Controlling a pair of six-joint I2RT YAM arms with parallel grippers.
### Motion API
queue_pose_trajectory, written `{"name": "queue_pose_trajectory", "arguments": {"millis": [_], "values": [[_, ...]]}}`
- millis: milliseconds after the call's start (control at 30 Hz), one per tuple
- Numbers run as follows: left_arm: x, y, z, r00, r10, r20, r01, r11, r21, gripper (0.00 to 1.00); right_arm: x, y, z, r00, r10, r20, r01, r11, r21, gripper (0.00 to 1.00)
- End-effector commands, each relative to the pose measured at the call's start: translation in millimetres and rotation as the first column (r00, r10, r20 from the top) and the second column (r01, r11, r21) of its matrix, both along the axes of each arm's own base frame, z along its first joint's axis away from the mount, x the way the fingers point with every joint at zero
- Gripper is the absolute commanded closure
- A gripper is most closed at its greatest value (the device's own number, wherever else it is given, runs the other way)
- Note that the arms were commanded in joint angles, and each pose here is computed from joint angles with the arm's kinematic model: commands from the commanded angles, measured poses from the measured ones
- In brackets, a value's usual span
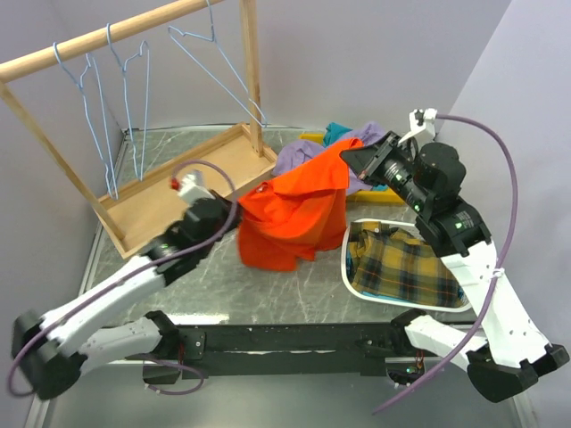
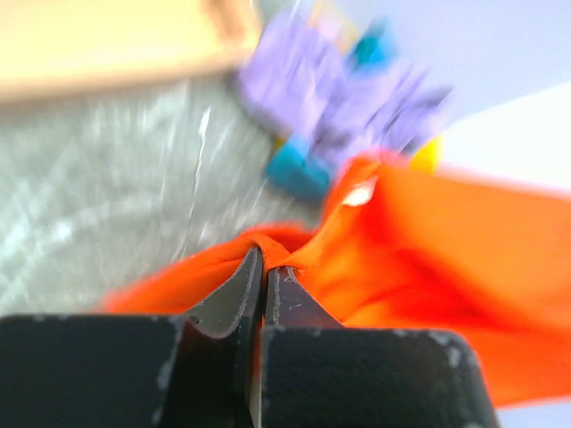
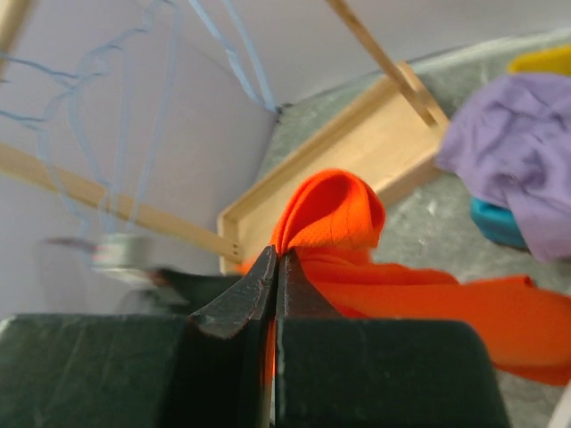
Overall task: Place the t-shirt on the hanger
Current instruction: Place the T-shirt at the center of the board.
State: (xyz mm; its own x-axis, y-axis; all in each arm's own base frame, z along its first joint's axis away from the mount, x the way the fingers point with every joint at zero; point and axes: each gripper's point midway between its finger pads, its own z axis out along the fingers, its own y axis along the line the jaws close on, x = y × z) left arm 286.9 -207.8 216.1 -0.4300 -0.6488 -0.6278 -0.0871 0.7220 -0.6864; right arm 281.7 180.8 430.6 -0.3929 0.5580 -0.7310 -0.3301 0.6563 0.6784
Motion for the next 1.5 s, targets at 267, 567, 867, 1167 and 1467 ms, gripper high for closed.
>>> {"name": "queue_pose_trajectory", "arguments": {"millis": [267,567,867,1167,1467], "values": [[-13.4,55.9,144.4,0.983,-0.002,0.182,-0.048,0.962,0.270,0.99,18.7,-7.0,-174.0,0.967,-0.082,-0.243,0.077,0.997,-0.031,0.73],[-18.0,45.4,86.5,0.996,-0.062,0.061,0.039,0.945,0.326,0.99,-21.0,30.8,-177.1,0.985,-0.003,-0.172,-0.020,0.991,-0.134,0.32],[-18.0,40.8,83.4,0.996,-0.078,0.041,0.060,0.943,0.328,0.99,-57.3,137.5,-169.8,0.978,0.185,-0.098,-0.204,0.950,-0.237,0.24],[-19.8,44.5,92.1,0.997,-0.067,0.050,0.047,0.945,0.324,0.99,-44.0,195.7,-214.4,0.966,0.188,-0.178,-0.238,0.914,-0.329,0.24],[-23.0,48.0,93.5,0.996,-0.064,0.062,0.041,0.947,0.319,0.99,-37.7,216.2,-256.7,0.958,0.166,-0.235,-0.245,0.899,-0.363,0.27]]}}
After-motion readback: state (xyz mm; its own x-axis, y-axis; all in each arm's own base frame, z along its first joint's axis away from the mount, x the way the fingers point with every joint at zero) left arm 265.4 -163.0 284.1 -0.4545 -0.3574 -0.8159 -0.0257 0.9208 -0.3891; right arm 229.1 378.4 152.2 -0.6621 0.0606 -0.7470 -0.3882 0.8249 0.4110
